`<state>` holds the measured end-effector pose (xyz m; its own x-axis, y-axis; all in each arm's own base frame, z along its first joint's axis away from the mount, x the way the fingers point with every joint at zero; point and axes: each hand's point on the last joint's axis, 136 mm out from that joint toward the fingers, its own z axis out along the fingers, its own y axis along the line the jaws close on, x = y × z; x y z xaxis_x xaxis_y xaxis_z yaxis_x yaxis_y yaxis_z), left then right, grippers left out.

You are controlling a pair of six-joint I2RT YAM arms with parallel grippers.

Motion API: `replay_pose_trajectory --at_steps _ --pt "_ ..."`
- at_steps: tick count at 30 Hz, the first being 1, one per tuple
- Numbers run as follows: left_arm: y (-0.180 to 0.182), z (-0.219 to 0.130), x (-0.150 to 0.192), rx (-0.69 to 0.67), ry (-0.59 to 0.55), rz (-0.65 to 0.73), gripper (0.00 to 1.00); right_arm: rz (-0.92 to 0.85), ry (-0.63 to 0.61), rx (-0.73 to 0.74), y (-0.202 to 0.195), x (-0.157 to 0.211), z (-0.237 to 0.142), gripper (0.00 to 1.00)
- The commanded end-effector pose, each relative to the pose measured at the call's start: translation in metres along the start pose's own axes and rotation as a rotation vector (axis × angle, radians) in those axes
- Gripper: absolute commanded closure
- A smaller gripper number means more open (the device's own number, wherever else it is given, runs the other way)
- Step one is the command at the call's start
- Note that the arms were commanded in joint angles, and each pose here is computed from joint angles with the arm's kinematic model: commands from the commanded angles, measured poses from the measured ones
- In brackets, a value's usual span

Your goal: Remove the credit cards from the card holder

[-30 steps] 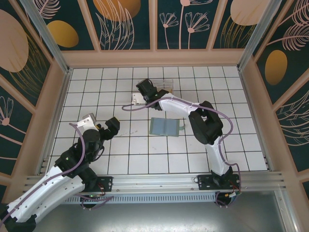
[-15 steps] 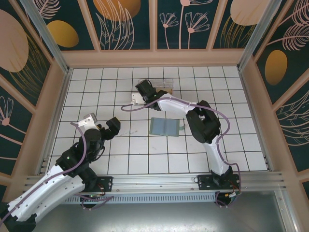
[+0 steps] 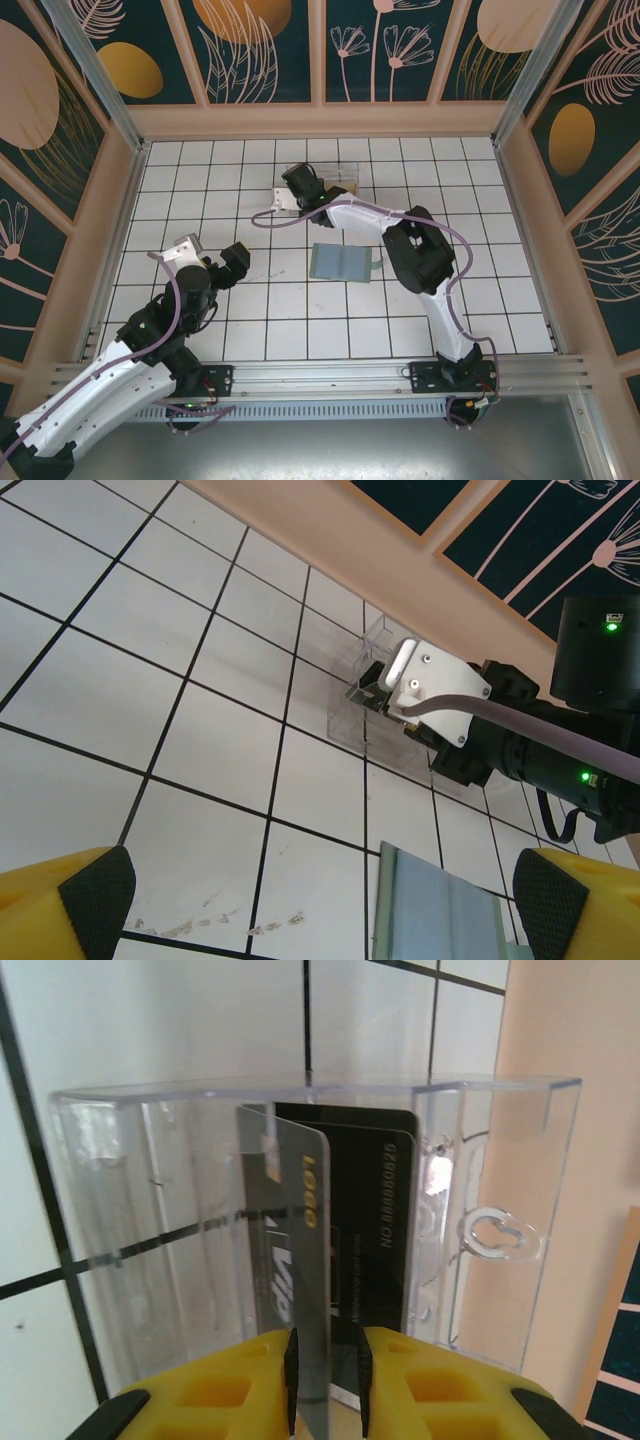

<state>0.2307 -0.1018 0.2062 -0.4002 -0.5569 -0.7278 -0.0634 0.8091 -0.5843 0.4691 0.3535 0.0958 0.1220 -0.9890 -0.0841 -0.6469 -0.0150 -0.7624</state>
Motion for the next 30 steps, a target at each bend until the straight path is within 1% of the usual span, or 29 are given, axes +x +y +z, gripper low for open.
replay_pose_trajectory --at_steps 1,8,12,26,30 --pt "0.001 0.002 -0.002 -0.003 -0.023 0.000 0.01 0.049 0.014 0.095 -0.025 0.000 0.005 0.75" --pt "0.001 0.003 -0.002 -0.006 -0.022 0.004 0.01 0.084 0.028 0.171 -0.044 0.002 0.008 0.73" --pt "0.002 0.004 0.000 -0.008 -0.018 0.009 0.01 0.117 0.032 0.188 -0.051 0.006 0.008 0.72" --pt "-0.001 0.008 0.003 -0.010 0.002 0.018 0.01 0.182 0.018 0.156 -0.046 0.015 0.014 0.71" --pt "-0.003 0.007 0.001 -0.008 0.002 0.021 0.01 0.217 0.009 0.167 -0.054 0.013 0.009 0.71"
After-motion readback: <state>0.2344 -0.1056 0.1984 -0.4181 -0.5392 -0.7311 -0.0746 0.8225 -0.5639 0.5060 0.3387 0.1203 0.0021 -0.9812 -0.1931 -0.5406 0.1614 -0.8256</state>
